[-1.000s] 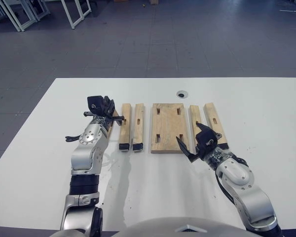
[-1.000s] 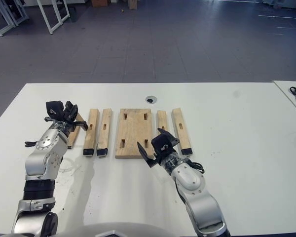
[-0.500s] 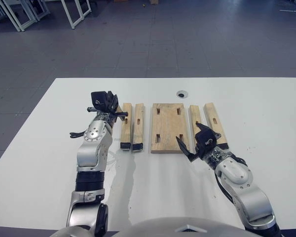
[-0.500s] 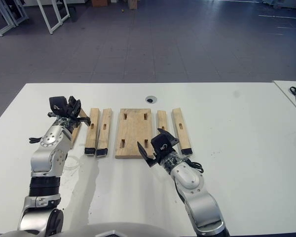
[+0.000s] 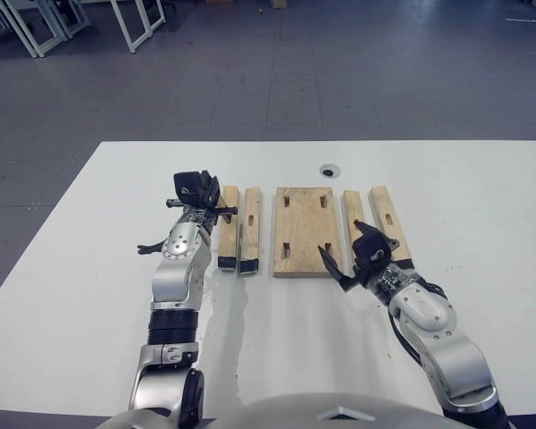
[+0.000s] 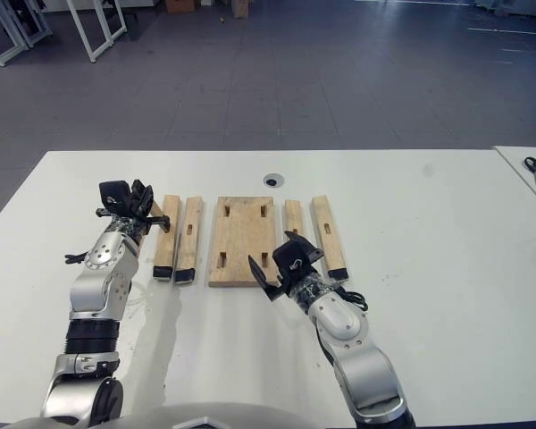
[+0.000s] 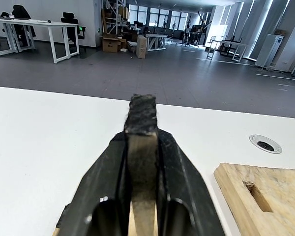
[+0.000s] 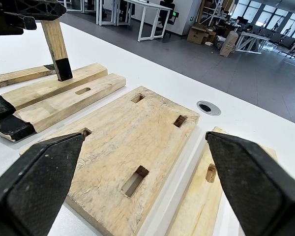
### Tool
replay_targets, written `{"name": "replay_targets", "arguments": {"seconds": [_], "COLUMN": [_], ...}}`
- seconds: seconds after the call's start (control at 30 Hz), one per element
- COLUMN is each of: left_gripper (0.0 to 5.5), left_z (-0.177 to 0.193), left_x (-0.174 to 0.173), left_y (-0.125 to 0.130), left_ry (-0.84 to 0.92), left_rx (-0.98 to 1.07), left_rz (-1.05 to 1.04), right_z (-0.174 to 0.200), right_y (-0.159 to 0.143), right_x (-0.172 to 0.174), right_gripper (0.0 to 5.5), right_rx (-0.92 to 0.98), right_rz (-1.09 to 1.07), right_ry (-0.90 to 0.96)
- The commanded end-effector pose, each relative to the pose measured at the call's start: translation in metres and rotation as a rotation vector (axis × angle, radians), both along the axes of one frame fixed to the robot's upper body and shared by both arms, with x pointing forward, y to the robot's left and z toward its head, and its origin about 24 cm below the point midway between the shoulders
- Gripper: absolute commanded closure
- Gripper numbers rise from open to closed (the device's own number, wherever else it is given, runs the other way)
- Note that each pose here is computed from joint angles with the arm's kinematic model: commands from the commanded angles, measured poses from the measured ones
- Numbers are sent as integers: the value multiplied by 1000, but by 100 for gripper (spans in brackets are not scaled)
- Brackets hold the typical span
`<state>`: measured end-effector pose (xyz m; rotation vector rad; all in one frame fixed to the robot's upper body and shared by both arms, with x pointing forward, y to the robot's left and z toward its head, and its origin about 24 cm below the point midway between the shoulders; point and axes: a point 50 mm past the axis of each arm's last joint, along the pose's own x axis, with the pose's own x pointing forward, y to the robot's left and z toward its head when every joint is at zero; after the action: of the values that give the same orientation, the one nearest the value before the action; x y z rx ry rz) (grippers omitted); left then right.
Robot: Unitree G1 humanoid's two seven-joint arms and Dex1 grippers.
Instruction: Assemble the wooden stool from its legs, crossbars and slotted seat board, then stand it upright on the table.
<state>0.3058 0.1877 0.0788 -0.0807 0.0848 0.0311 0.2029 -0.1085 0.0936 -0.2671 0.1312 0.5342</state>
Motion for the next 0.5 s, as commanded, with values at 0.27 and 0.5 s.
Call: {"name": "replay_targets", "arguments": {"seconds": [0.27,0.5], "left_gripper": [506,506], "left_z": [-56,-91], "left_x": [-31,-50], "left_y": [6,5], "left_ry": [282,528], "left_rx": [-31,63], "left_rz": [140,61], "right_z": [2,2], "right_y": [1,0], "right_x": [2,2], "right_gripper": [95,95], "right_rx": [-14,-15], "right_rz": [11,10], "right_ry": [-11,-11]}}
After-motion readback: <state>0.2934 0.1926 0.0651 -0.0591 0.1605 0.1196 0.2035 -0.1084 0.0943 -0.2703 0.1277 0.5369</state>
